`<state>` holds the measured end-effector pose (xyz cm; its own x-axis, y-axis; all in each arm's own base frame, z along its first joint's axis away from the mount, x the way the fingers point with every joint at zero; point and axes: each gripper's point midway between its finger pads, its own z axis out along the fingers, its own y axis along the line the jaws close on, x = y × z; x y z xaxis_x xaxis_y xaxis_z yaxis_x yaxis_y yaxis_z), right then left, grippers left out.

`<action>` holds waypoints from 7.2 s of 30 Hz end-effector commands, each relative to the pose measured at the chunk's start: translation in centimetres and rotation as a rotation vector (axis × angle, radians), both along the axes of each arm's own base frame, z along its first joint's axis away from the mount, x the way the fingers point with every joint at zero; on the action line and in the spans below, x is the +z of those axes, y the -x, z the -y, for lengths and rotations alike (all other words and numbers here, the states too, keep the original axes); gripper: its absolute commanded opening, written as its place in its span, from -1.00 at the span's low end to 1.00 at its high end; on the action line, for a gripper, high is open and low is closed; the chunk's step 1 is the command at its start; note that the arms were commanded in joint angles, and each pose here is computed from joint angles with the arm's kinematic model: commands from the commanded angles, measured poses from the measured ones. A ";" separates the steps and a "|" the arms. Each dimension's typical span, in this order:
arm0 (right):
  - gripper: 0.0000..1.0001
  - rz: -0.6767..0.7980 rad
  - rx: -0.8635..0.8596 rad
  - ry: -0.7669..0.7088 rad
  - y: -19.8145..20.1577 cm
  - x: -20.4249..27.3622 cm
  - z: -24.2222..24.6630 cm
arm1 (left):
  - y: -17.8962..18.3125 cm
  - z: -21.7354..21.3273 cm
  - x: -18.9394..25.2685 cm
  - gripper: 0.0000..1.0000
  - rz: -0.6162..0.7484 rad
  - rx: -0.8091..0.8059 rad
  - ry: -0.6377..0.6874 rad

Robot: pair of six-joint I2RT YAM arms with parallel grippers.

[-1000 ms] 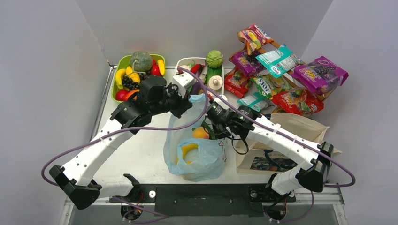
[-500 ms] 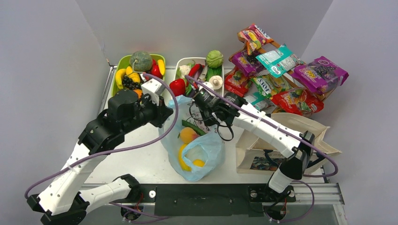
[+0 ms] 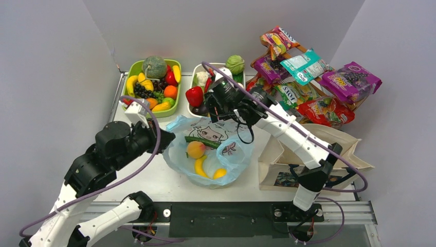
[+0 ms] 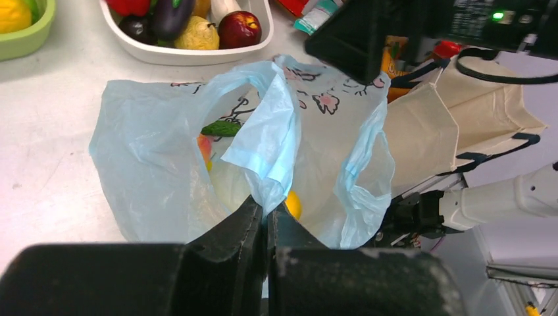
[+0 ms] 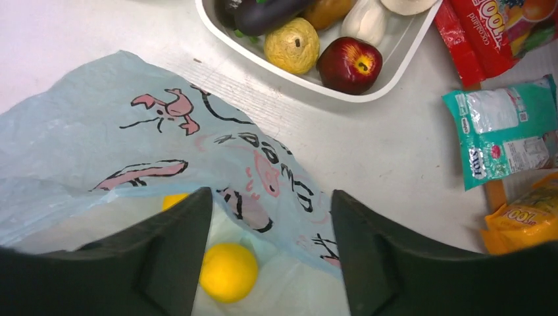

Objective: Place the food into the grocery bag and tie it

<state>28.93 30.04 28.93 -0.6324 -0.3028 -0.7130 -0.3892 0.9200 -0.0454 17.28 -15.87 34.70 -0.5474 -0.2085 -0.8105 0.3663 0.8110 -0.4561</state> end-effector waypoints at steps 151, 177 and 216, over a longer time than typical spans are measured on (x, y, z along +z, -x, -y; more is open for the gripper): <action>-1.00 -0.502 1.257 -0.855 18.1 8.5 -8.8 | -1.6 -6.1 1.7 -0.05 0.405 0.144 -0.203; -1.00 -0.469 1.230 -0.886 16.9 8.3 -4.8 | -0.2 7.2 1.3 0.23 0.563 -0.431 0.122; -1.00 -0.538 1.270 -0.871 18.9 6.8 -4.6 | 1.4 9.2 -0.3 0.47 0.901 -0.609 0.133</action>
<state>10.33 34.36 33.95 -0.5852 -0.4708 -0.6602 -0.6368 -0.2373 0.7336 16.06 -24.81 32.36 0.0655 -0.1728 -0.9828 0.9320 0.3624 -0.0016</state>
